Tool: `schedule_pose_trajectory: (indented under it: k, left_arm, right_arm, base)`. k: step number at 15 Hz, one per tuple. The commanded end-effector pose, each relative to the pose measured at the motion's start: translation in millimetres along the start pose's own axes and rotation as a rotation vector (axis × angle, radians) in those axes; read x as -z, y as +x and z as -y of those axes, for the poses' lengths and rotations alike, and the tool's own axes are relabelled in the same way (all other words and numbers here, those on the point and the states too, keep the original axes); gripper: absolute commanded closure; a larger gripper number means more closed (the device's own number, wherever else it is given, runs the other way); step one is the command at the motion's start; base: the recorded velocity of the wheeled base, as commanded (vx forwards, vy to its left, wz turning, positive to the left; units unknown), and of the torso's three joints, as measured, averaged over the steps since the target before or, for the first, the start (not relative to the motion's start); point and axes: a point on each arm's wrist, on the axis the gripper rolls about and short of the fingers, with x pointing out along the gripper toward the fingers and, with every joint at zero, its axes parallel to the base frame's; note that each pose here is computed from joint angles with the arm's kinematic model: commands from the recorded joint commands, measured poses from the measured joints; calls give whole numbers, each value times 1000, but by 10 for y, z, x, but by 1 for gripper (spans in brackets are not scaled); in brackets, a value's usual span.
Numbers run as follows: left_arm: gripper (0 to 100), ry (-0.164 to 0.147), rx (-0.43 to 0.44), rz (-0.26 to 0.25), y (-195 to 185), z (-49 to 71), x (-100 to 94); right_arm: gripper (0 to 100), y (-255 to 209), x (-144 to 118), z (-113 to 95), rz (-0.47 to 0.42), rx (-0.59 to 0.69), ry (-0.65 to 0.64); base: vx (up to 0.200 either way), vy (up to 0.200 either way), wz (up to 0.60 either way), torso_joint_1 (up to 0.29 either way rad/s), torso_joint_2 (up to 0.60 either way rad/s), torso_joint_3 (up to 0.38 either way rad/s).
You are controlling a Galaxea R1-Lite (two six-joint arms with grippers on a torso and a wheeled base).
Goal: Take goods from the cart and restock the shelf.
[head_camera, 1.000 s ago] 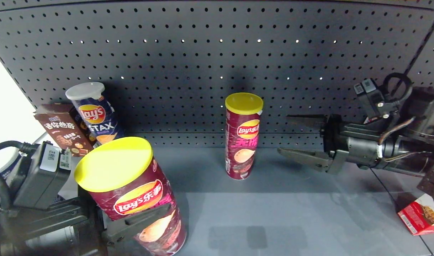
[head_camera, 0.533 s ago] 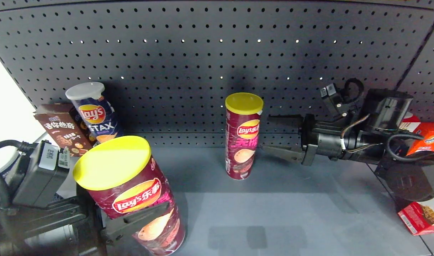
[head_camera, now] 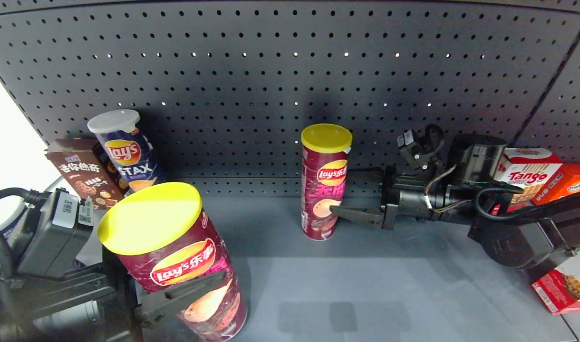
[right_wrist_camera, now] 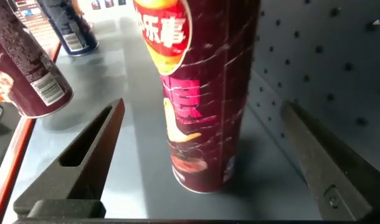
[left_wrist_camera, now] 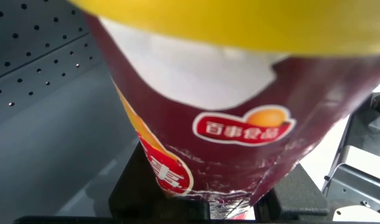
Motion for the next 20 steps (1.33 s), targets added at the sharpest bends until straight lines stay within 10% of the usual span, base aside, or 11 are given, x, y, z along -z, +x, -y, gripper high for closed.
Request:
schedule_pose_trajectory:
  k: [1, 20]
  left_arm:
    - [100, -2, 0, 0, -1, 0, 2]
    - [100, -4, -20, -4, -12, -30, 11]
  right_arm:
    - [0, 68, 81, 19, -11, -9, 13]
    - [0, 542, 387, 141, -20, -70, 20]
  base:
    - [0, 0, 0, 0, 0, 0]
    - [0, 0, 0, 0, 0, 0]
